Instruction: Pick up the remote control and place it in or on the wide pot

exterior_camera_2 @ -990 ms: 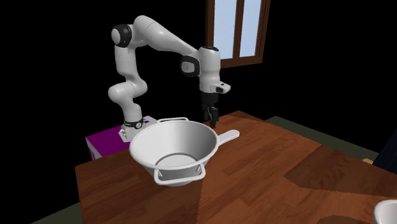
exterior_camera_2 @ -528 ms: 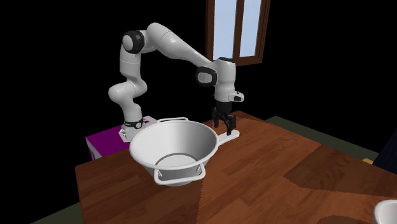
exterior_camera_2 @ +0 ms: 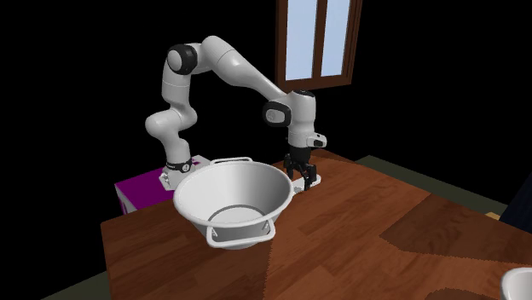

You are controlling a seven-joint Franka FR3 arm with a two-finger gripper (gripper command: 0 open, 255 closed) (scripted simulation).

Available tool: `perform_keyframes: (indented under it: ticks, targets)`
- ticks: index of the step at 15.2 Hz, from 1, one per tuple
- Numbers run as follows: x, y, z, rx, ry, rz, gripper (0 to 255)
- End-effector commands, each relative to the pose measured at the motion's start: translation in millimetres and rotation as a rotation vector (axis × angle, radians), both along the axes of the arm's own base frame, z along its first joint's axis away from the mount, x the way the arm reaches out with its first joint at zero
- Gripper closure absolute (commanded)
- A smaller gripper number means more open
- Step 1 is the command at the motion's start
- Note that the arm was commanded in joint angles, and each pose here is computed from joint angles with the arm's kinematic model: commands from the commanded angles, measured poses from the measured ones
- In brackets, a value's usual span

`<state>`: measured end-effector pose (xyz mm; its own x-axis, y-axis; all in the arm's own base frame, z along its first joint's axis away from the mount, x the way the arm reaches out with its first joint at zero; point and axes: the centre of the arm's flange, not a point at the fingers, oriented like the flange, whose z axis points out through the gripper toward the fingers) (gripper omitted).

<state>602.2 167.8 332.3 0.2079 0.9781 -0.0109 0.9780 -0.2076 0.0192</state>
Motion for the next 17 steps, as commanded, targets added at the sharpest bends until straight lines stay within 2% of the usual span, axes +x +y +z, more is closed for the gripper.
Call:
perform_keyframes:
  ticks: [1,6,7,17]
  targets:
    - [0.0,0.0,-1.8,0.000,-0.001,0.000,0]
    - [0.0,0.0,-1.8,0.000,0.000,0.000,0]
    - [0.0,0.0,-1.8,0.000,0.000,0.000,255]
    - [0.0,0.0,3.5,0.000,-0.001,0.000,255]
